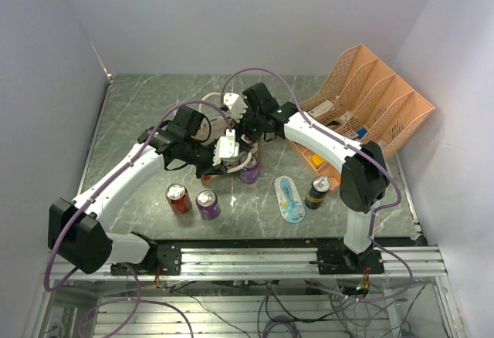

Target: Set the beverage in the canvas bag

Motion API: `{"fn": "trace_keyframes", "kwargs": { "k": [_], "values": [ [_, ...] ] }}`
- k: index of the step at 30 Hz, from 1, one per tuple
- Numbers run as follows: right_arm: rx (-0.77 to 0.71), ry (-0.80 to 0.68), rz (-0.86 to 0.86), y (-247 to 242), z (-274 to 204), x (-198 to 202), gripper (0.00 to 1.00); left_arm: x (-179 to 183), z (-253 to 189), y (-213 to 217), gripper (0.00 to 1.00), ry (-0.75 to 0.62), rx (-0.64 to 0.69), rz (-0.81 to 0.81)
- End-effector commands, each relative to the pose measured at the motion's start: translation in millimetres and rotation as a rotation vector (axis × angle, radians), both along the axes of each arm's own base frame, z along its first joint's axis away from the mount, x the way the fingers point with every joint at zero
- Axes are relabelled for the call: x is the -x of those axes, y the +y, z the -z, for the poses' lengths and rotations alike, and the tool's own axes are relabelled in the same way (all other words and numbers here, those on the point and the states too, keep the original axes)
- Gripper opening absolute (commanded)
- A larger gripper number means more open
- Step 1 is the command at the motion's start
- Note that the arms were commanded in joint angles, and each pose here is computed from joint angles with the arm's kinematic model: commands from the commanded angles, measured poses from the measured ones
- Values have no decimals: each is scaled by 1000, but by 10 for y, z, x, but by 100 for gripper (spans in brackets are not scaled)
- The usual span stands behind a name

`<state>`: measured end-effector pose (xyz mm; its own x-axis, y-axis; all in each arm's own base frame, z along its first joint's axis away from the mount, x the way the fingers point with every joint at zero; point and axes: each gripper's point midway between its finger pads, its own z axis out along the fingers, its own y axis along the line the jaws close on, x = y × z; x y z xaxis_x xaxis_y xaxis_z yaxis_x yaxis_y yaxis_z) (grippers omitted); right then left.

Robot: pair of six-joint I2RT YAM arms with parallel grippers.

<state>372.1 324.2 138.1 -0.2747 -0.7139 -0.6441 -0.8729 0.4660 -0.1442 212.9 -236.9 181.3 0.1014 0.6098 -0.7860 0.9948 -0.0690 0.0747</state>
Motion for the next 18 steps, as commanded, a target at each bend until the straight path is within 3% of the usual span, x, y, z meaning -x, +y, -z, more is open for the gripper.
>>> {"fn": "trace_keyframes", "kwargs": {
  "k": [1, 11, 14, 18],
  "values": [
    [-43, -40, 8, 8, -338, -41, 84, -5, -113, -49, 8, -25, 26, 11],
    [-126, -184, 16, -58, -1026, -43, 91, -18, -144, -47, 13, -29, 31, -3],
    [-146, -221, 22, -121, -1163, -13, 92, -25, -182, -48, 23, -37, 35, -7],
    [-168, -257, 43, -314, -1265, 18, 93, -22, -225, -29, 50, -43, 35, -26]
  ]
}}
